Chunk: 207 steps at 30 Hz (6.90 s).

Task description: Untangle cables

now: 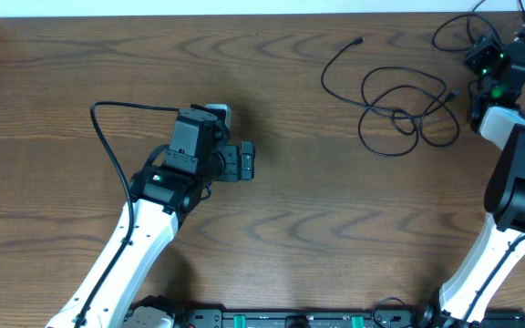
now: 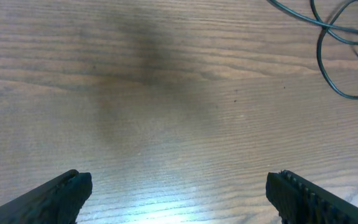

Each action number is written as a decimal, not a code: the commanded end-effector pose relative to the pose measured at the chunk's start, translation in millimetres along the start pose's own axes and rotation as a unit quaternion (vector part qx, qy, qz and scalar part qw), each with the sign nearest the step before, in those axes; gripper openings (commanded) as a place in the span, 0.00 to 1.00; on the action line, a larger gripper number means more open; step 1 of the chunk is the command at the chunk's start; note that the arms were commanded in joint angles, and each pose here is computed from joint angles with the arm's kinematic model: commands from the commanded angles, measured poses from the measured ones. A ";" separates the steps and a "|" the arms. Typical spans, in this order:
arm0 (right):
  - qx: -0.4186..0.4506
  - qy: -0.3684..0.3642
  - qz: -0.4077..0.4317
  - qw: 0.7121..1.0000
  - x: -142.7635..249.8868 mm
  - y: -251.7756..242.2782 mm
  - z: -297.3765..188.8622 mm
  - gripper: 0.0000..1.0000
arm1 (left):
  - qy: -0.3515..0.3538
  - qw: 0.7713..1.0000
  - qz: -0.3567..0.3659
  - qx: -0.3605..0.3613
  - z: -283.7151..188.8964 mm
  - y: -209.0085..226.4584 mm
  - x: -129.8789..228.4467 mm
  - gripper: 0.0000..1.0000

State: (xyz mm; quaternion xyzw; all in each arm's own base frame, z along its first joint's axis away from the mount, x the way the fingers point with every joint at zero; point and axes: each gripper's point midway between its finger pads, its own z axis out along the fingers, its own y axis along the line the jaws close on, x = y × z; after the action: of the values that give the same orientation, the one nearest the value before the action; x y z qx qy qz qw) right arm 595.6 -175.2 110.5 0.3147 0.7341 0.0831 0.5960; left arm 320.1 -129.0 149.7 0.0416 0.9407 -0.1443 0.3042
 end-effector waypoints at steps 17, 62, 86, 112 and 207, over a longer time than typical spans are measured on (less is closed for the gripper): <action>0.043 0.024 -0.085 0.995 -111.0 6.3 -93.9 0.02 | -0.005 1.000 -0.007 -0.003 -0.8 0.7 -5.3 0.97; -0.020 -0.032 -0.050 0.998 -100.7 12.5 -46.2 0.01 | -0.004 1.000 -0.007 -0.003 -0.7 0.7 -5.2 0.97; 0.089 0.017 -0.158 0.983 -93.0 -60.9 -52.7 0.01 | -0.005 1.000 -0.007 -0.003 -0.8 0.7 -5.3 0.96; 0.153 0.001 -0.187 0.970 -140.3 -126.3 -84.7 0.99 | -0.005 1.000 -0.007 -0.003 -0.8 0.7 -5.3 0.97; -0.394 -0.292 -0.396 0.776 -81.9 180.4 -658.1 0.99 | -0.005 1.000 -0.007 -0.003 -0.8 0.7 -5.3 0.97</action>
State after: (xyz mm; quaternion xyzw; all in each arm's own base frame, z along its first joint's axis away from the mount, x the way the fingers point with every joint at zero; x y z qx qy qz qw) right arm 80.0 69.9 441.0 -0.2157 0.5154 -0.0006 0.8294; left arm 320.1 -129.0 149.5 0.0416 0.9408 -0.1442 0.3040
